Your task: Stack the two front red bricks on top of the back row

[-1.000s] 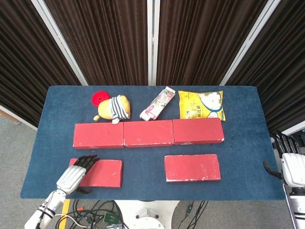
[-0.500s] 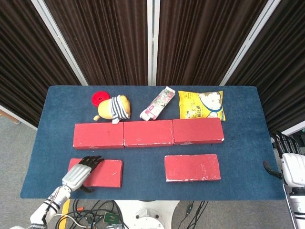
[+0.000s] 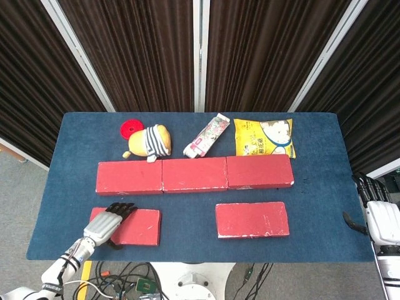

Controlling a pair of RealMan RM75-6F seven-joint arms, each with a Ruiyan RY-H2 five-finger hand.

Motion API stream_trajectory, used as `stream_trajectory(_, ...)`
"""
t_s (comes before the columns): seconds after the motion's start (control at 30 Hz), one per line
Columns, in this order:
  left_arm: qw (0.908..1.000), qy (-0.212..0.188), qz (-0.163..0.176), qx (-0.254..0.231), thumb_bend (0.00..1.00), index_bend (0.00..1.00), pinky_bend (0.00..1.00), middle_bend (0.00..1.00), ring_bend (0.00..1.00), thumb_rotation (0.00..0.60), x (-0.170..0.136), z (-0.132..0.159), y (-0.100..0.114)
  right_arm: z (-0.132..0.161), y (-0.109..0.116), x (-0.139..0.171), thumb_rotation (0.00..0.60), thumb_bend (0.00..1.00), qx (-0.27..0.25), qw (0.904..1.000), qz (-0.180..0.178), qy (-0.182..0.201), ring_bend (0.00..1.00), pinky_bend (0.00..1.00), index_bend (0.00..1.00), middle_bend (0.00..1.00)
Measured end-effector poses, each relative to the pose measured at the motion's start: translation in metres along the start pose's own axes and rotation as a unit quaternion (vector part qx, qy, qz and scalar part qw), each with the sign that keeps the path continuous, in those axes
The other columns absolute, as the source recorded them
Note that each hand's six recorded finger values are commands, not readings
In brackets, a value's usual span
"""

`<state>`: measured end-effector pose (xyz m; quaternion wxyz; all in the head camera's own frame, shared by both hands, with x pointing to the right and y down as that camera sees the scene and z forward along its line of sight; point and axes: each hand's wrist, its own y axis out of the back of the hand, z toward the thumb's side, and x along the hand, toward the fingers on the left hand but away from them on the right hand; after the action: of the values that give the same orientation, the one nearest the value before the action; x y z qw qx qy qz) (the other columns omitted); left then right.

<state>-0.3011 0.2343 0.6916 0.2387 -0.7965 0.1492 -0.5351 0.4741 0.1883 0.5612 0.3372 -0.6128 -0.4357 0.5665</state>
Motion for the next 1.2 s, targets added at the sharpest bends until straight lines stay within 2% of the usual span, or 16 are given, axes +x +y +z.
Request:
stream_trajectory(0.37, 1.0, -0.001, 0.004, -0.004, 0.0, 0.0, 0.0, 0.0, 0.0, 0.6, 0.0057, -0.0003, 0.0008, -0.0049, -0.002, -0.0001, 0.6, 0.24, -0.002, 1.0, 0.002, -0.006, 0.0, 0.0, 0.0, 0.0)
stream_trajectory(0.73, 1.0, 0.001, -0.001, 0.001, 0.0, 0.0, 0.0, 0.0, 0.09, 0.6, 0.0058, -0.0016, -0.0036, -0.0071, -0.0034, -0.0005, 0.6, 0.24, -0.004, 0.9999, 0.003, -0.009, 0.0, 0.0, 0.0, 0.0)
stream_trajectory(0.97, 1.0, 0.004, -0.001, 0.001, 0.0, 0.0, 0.0, 0.09, 0.15, 0.6, 0.006, -0.0019, -0.0036, -0.0082, -0.0032, -0.0007, 0.6, 0.24, -0.005, 0.9999, 0.002, -0.01, 0.0, 0.0, 0.0, 0.0)
stream_trajectory(1.2, 1.0, 0.004, 0.002, 0.0, 0.0, 0.0, 0.0, 0.09, 0.15, 0.6, 0.0045, -0.0007, -0.001, -0.0091, -0.004, -0.0009, 0.6, 0.24, -0.005, 0.9999, 0.003, -0.012, 0.0, 0.0, 0.0, 0.0)
